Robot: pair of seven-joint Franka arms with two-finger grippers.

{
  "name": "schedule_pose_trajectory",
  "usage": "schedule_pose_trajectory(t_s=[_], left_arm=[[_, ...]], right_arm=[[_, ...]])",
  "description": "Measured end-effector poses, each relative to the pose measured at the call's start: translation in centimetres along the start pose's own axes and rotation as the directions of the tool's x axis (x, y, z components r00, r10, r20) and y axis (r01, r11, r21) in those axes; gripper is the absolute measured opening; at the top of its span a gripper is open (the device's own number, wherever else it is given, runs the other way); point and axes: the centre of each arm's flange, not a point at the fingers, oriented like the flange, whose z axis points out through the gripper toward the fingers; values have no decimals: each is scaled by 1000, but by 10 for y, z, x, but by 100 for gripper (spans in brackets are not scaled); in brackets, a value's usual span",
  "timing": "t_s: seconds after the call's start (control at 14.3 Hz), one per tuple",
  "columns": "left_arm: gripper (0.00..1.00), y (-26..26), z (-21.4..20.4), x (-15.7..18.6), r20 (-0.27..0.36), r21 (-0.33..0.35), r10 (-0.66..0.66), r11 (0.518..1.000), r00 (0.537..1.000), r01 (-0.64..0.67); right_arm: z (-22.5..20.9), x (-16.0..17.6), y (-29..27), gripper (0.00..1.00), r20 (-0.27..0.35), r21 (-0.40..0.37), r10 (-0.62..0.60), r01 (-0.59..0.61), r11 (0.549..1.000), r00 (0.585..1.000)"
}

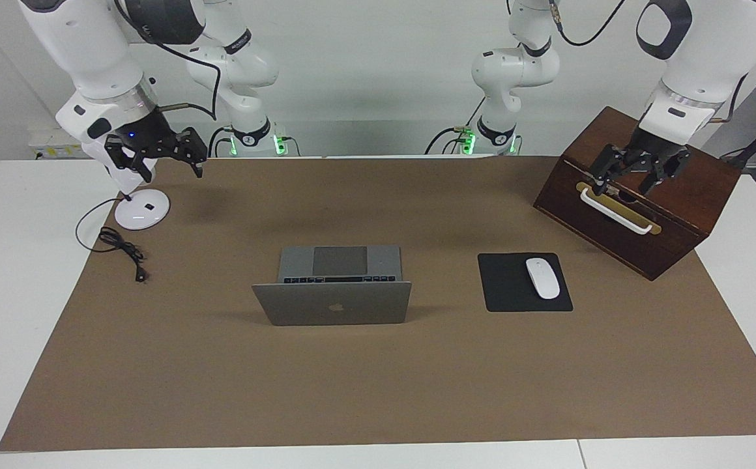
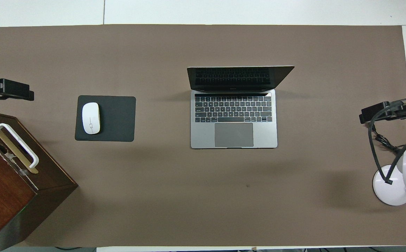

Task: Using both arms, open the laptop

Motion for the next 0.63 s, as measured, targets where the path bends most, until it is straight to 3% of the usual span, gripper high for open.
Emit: schedule_pose_trajectory(t_s=[0.63], left_arm=[[100, 0, -1, -4, 0, 0, 0, 1000, 1000, 0]], right_arm=[[-1, 0, 0, 100, -1, 0, 2, -2, 1000, 1000]])
